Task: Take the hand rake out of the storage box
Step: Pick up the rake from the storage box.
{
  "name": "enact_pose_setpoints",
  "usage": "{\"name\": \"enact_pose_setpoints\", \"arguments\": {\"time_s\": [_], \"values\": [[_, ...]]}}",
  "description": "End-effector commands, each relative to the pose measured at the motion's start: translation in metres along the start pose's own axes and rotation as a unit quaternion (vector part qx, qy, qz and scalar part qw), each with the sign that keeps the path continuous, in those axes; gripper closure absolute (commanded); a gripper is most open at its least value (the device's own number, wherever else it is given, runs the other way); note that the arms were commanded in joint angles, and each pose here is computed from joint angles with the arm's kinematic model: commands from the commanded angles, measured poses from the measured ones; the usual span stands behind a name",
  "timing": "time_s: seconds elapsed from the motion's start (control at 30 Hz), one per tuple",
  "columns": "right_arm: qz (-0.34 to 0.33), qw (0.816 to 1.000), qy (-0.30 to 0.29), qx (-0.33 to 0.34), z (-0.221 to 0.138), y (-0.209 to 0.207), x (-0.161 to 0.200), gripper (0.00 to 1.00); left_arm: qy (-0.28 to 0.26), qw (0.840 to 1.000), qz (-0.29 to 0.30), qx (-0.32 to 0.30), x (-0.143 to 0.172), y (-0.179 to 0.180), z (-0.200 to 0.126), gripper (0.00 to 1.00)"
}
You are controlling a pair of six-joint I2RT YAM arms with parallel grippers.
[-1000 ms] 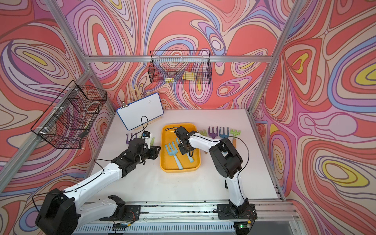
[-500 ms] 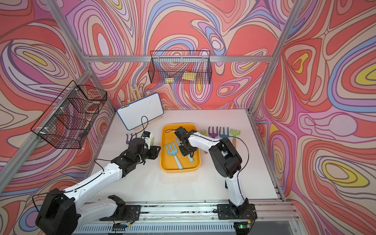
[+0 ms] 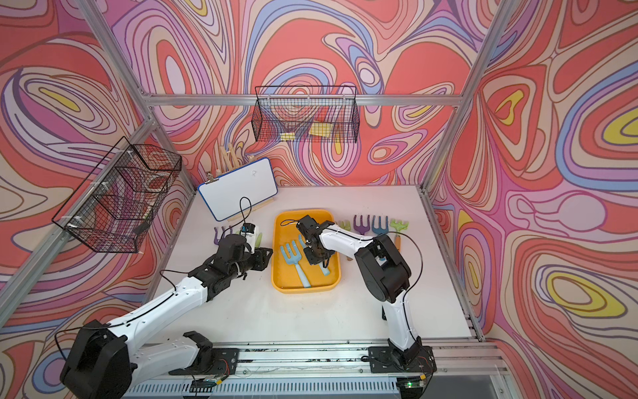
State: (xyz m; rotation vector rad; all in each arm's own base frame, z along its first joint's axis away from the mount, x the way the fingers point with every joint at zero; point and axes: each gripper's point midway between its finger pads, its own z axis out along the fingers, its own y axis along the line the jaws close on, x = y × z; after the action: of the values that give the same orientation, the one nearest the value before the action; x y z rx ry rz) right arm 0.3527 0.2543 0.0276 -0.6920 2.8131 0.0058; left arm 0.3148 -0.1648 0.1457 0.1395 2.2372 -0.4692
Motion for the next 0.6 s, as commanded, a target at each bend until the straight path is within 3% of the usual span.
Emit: {"name": "enact_pose_setpoints", "arguments": {"time_s": [0.0,0.57], "values": [[0.003,0.999,-0.036,-0.003,-0.020,0.000,-0.008,0.82,-0.004,1.000,0.002,0.008,-0.006,-0.006,-0.003,0.52],[0.021,0.990,-0.138,-0.015,-0.099,-0.008,-0.021,0.82,-0.003,1.000,0.005,0.004,-0.005,-0.005,-0.002,0.52]]}}
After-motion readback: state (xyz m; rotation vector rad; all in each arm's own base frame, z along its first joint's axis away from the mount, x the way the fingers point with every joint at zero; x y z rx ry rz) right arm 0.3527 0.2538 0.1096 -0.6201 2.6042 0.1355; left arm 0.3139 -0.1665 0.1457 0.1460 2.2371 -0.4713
